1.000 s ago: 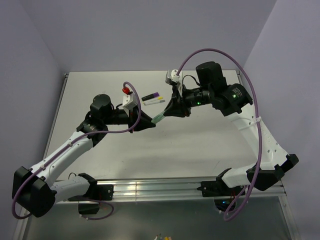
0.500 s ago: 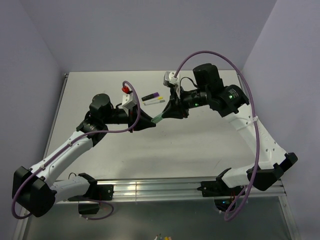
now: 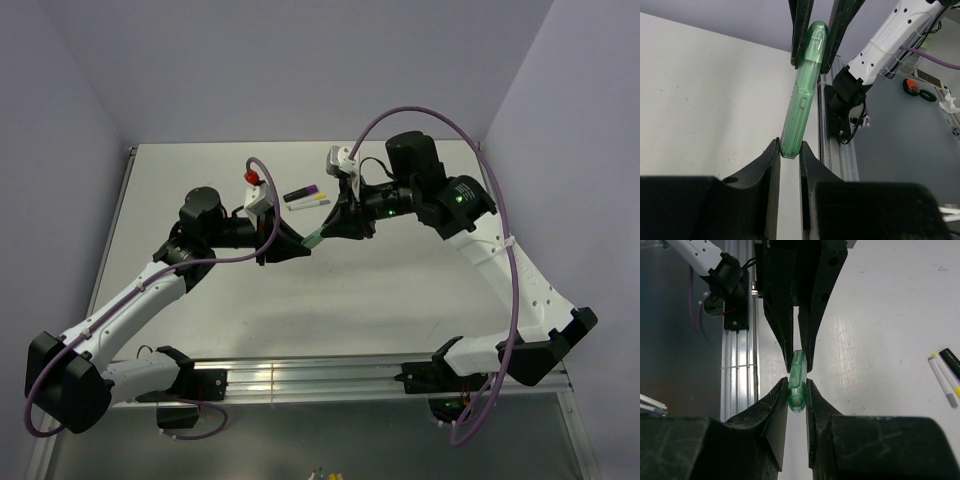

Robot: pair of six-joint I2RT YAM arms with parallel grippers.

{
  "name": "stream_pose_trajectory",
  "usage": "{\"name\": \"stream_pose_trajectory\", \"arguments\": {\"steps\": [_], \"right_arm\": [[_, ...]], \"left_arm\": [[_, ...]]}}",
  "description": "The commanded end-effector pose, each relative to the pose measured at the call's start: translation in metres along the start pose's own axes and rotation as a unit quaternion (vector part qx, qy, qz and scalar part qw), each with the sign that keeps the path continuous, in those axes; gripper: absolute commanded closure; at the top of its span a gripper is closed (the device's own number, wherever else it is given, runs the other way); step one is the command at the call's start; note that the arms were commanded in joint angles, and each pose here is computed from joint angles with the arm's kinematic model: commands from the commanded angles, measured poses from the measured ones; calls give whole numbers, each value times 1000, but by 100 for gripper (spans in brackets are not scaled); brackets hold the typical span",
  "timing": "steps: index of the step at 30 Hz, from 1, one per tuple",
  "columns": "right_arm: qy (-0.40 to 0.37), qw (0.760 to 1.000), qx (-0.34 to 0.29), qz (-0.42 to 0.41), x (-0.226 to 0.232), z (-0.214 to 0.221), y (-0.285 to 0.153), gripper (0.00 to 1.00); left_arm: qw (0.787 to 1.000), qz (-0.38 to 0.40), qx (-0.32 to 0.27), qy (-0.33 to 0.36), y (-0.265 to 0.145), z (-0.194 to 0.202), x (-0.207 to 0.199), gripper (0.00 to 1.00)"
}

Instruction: Insert the pens into the pen caps

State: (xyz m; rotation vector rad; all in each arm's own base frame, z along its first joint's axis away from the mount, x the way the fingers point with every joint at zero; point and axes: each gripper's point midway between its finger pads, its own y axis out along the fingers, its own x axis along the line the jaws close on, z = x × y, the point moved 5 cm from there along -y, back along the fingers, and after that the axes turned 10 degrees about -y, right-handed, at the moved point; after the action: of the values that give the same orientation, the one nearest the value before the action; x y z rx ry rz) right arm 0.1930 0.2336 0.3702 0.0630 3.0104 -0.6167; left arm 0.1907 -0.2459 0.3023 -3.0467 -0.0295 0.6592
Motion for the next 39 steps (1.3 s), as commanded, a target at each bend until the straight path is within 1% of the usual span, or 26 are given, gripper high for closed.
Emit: {"name": "stream_pose_trajectory", "arguments": {"steps": [1, 13, 22, 27, 32, 38, 39], "right_arm": [[28, 998, 26, -53, 15, 20, 24, 100], [52, 993, 58, -85, 24, 49, 46, 100], [67, 990, 80, -93, 29, 66, 53, 100], [60, 992, 79, -81, 26, 60, 51, 100], [47, 995, 73, -51, 15, 46, 45, 100], [57, 996, 69, -18, -3, 43, 36, 100], [60, 996, 66, -10, -7, 42, 32, 98]], "left_arm": [[992, 48, -64, 99, 2, -48, -28, 100], [989, 56, -80, 107, 4, -61, -33, 100], [986, 55, -98, 120, 3, -73, -38, 100], [988, 48, -91, 113, 3, -68, -34, 100], [993, 23, -77, 86, 1, -58, -27, 100], [992, 11, -81, 93, -5, -57, -31, 100], [993, 5, -75, 92, -5, -56, -30, 100]]}}
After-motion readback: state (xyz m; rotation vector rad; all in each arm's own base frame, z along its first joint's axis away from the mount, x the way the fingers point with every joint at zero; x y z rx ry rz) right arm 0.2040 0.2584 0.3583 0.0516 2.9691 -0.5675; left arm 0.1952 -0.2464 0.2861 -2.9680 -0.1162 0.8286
